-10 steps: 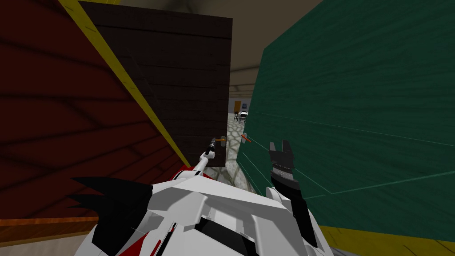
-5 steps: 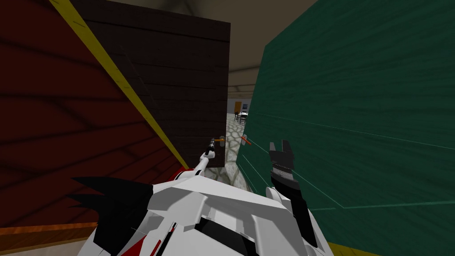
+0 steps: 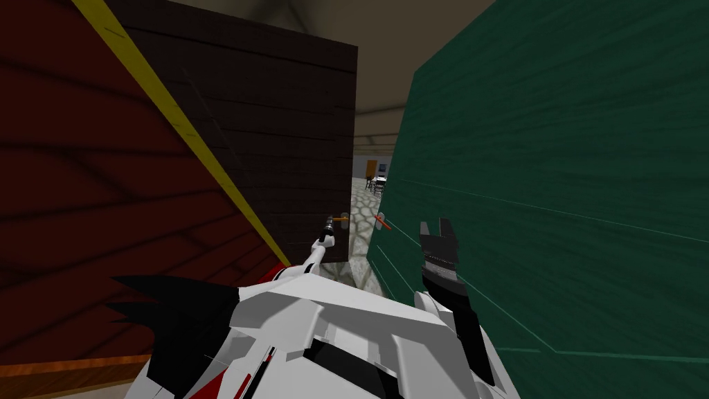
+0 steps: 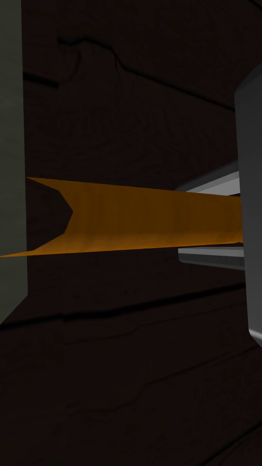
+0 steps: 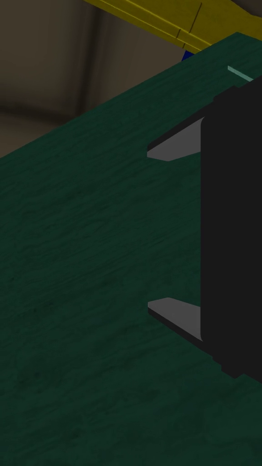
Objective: Push the door open
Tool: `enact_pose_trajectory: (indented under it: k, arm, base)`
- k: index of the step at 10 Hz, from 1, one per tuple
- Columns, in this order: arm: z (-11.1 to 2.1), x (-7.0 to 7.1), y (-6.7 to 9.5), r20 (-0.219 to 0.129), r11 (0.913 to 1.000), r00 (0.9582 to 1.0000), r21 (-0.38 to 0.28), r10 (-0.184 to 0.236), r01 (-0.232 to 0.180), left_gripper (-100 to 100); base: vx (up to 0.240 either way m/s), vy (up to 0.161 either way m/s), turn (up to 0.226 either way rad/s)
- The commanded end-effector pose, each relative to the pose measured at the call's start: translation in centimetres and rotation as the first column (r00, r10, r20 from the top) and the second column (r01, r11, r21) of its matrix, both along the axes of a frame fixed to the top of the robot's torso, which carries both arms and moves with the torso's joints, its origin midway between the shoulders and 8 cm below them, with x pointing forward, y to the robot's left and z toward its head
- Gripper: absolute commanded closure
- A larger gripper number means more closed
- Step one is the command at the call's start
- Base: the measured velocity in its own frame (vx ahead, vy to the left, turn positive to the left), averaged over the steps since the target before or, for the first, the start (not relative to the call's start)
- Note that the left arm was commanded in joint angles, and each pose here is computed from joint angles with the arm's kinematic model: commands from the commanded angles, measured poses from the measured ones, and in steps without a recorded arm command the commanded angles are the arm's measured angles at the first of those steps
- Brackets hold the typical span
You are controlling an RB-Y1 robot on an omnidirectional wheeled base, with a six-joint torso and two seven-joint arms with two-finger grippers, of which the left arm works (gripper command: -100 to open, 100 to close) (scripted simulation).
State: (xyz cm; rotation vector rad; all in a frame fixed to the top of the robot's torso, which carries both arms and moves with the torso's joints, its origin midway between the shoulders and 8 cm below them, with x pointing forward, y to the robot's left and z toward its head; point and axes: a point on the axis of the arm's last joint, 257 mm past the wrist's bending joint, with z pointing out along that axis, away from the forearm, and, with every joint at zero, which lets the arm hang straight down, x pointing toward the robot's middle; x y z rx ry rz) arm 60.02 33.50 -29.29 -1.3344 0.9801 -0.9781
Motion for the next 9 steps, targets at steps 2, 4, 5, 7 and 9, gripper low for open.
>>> enact_pose_trajectory:
  k: [2, 4, 5, 7, 9]
  arm:
    - [0.3, -0.1, 0.4, 0.003, 0.9996, 0.9996, 0.000, 0.027, -0.027, 100]
    - [0.0, -0.2, 0.4, -0.003, 0.9994, 0.9994, -0.005, 0.035, -0.035, 100]
    - [-0.1, -0.8, 2.3, -0.008, 0.9982, 0.9981, 0.005, 0.061, -0.061, 100]
    - [0.4, -1.1, 4.2, 0.004, 0.9956, 0.9957, 0.019, 0.092, -0.092, 100]
    - [1.1, -1.3, 6.0, 0.017, 0.9918, 0.9922, 0.031, 0.124, -0.124, 100]
  base:
    - [0.156, -0.152, 0.040]
    - [0.149, -0.128, 0.029]
    - [0.061, -0.018, 0.071]
    - [-0.067, 0.165, -0.067]
    - [-0.115, 0.147, -0.113]
